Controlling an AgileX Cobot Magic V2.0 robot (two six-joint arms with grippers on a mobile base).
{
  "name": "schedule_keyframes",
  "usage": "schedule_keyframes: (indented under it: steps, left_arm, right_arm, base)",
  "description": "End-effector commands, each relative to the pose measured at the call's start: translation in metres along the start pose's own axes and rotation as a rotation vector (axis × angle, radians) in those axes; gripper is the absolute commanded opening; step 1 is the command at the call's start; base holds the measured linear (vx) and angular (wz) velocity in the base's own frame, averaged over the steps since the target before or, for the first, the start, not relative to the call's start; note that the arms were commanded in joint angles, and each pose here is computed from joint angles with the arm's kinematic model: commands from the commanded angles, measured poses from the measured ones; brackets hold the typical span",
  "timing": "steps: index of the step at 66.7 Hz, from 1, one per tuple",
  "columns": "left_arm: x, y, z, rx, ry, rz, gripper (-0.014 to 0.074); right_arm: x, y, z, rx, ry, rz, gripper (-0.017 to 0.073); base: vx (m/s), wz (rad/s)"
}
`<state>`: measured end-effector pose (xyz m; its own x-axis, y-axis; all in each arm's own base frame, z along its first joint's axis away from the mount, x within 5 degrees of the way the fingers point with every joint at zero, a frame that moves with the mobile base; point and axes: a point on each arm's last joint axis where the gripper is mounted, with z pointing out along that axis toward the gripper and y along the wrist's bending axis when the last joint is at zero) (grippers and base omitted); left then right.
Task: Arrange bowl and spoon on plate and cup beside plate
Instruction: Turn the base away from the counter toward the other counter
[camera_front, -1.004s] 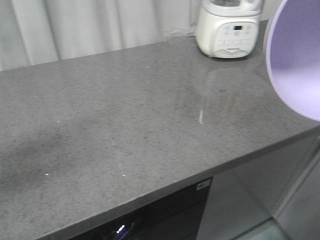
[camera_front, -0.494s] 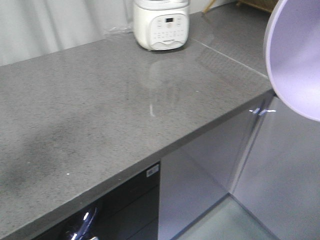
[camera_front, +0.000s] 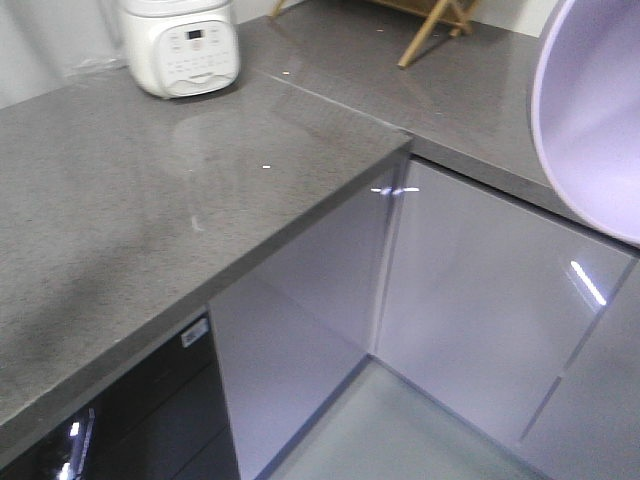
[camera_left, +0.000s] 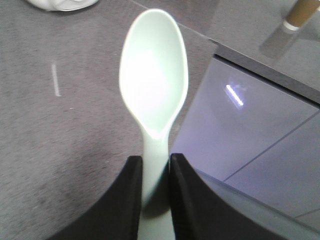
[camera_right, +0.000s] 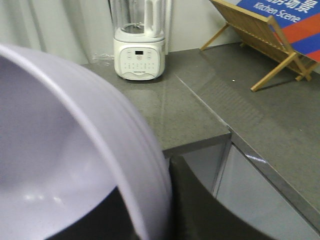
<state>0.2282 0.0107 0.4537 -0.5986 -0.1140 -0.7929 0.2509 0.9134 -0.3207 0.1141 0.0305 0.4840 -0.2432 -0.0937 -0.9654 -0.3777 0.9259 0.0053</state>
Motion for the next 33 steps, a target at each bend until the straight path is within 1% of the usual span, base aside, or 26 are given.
schedule_keyframes:
  steps: [1,33]
  left_arm:
    - [-0.0095,-0.0116,-0.0129,0.026,-0.1,0.008,-0.0008]
    - [-0.0095,-0.0116,-0.0129,0.026,-0.1,0.008,-0.0008]
  right_arm:
    - [-0.0125,0.0003,-0.0048,0.013,-0.09,0.007,-0.0003]
    - [-0.0125,0.0003,-0.0048,0.013,-0.09,0.007,-0.0003]
  base:
    - [-0.07,-0.47]
    - [-0.06,-0.46]
